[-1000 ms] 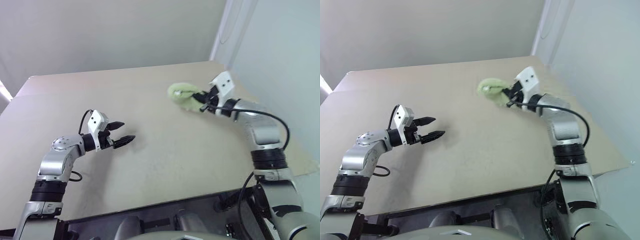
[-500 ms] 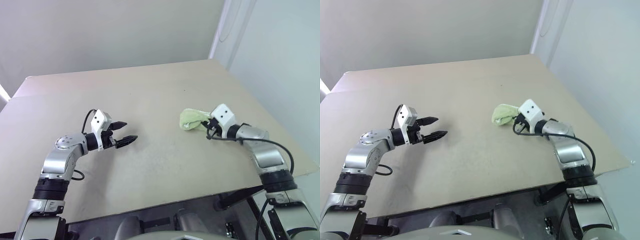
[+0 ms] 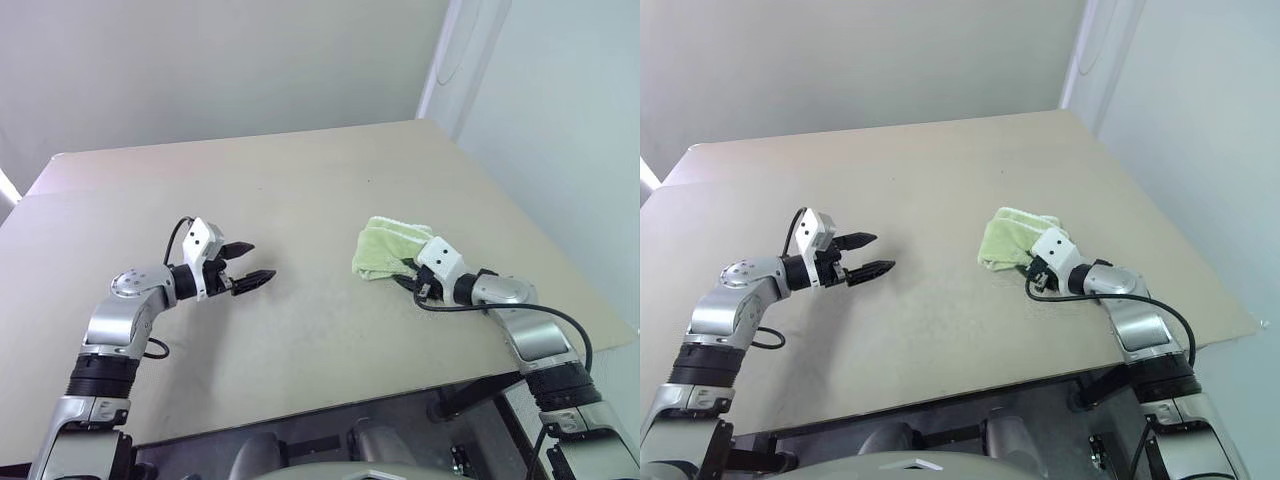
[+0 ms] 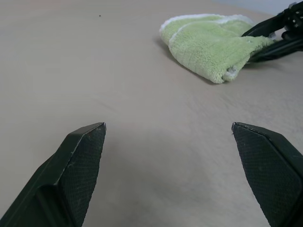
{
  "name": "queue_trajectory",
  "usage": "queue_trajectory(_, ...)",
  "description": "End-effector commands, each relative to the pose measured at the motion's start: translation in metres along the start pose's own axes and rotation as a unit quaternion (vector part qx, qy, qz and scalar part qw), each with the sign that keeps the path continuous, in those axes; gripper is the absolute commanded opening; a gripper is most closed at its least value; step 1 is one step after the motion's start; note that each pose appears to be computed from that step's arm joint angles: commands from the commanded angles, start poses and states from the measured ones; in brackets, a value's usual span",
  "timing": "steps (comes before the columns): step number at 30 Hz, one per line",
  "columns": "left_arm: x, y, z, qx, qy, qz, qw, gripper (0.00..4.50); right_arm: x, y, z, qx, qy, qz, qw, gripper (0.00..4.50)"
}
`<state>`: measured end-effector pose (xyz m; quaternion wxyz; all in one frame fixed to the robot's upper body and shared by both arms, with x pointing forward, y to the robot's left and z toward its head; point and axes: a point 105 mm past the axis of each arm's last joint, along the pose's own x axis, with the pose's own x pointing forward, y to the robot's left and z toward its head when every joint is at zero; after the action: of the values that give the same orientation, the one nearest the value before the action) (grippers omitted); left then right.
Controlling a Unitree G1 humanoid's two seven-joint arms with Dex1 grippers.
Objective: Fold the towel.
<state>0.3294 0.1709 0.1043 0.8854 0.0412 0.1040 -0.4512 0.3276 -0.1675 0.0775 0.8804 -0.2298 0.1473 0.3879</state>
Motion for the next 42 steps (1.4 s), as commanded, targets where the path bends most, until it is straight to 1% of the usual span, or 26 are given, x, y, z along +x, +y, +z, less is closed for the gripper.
queue_trajectory(1, -0.002, 0.005, 0.012, 0.021, -0.010, 0.006, 1.000, 4.50, -0.009, -0.007, 0.023, 0.005, -0.041, -0.003, 0.999, 3.32)
queue_trajectory(2, -0.002, 0.005, 0.012, 0.021, -0.010, 0.006, 1.000, 4.50, -0.011, -0.009, 0.030, 0.025, -0.058, -0.005, 0.998, 3.76)
queue_trajectory(3, -0.003, 0.005, 0.012, 0.021, -0.010, 0.007, 1.000, 4.50, -0.014, -0.012, 0.041, 0.059, -0.089, -0.001, 0.994, 4.06)
queue_trajectory(5, -0.003, 0.005, 0.011, 0.022, -0.010, 0.008, 1.000, 4.50, -0.018, -0.017, 0.059, 0.105, -0.136, 0.001, 0.985, 4.06)
queue_trajectory(6, -0.003, 0.006, 0.011, 0.022, -0.009, 0.008, 1.000, 4.50, -0.019, -0.019, 0.064, 0.115, -0.147, -0.001, 0.982, 4.06)
queue_trajectory(10, -0.004, 0.006, 0.012, 0.021, -0.008, 0.008, 1.000, 4.50, -0.005, -0.039, 0.075, 0.200, -0.184, -0.041, 0.961, 4.06)
queue_trajectory(12, -0.006, 0.006, 0.012, 0.019, -0.009, 0.009, 1.000, 4.50, 0.004, -0.045, 0.075, 0.231, -0.196, -0.059, 0.951, 4.06)
queue_trajectory(15, -0.008, 0.007, 0.011, 0.017, -0.008, 0.012, 1.000, 4.50, 0.019, -0.049, 0.062, 0.237, -0.175, -0.086, 0.952, 4.06)
queue_trajectory(17, -0.009, 0.007, 0.009, 0.020, -0.003, 0.014, 1.000, 4.50, 0.033, -0.046, 0.045, 0.240, -0.145, -0.099, 0.955, 4.06)
queue_trajectory(20, -0.011, 0.006, 0.009, 0.019, -0.005, 0.017, 1.000, 4.50, 0.053, -0.036, 0.014, 0.218, -0.088, -0.112, 0.965, 4.06)
queue_trajectory(23, -0.012, 0.004, 0.010, 0.020, -0.007, 0.019, 1.000, 4.50, 0.068, -0.028, -0.016, 0.203, -0.036, -0.125, 0.970, 4.06)
queue_trajectory(25, -0.013, 0.004, 0.010, 0.020, -0.007, 0.021, 1.000, 4.50, 0.074, -0.023, -0.025, 0.192, -0.020, -0.125, 0.973, 4.06)
queue_trajectory(28, -0.014, 0.003, 0.011, 0.019, -0.008, 0.024, 0.999, 4.50, 0.077, -0.020, -0.026, 0.185, -0.021, -0.124, 0.975, 4.06)
queue_trajectory(33, -0.015, 0.002, 0.012, 0.018, -0.009, 0.026, 0.999, 4.50, 0.070, -0.026, -0.010, 0.196, -0.062, -0.118, 0.972, 4.06)
queue_trajectory(36, -0.016, 0.002, 0.012, 0.017, -0.009, 0.026, 0.999, 4.50, 0.058, -0.034, 0.009, 0.206, -0.104, -0.109, 0.967, 4.06)
queue_trajectory(39, -0.017, 0.003, 0.013, 0.012, -0.014, 0.029, 0.999, 4.50, 0.038, -0.044, 0.039, 0.226, -0.170, -0.092, 0.955, 4.06)
queue_trajectory(42, -0.018, 0.005, 0.015, 0.007, -0.020, 0.032, 0.999, 4.50, 0.015, -0.045, 0.069, 0.232, -0.232, -0.052, 0.943, 4.06)
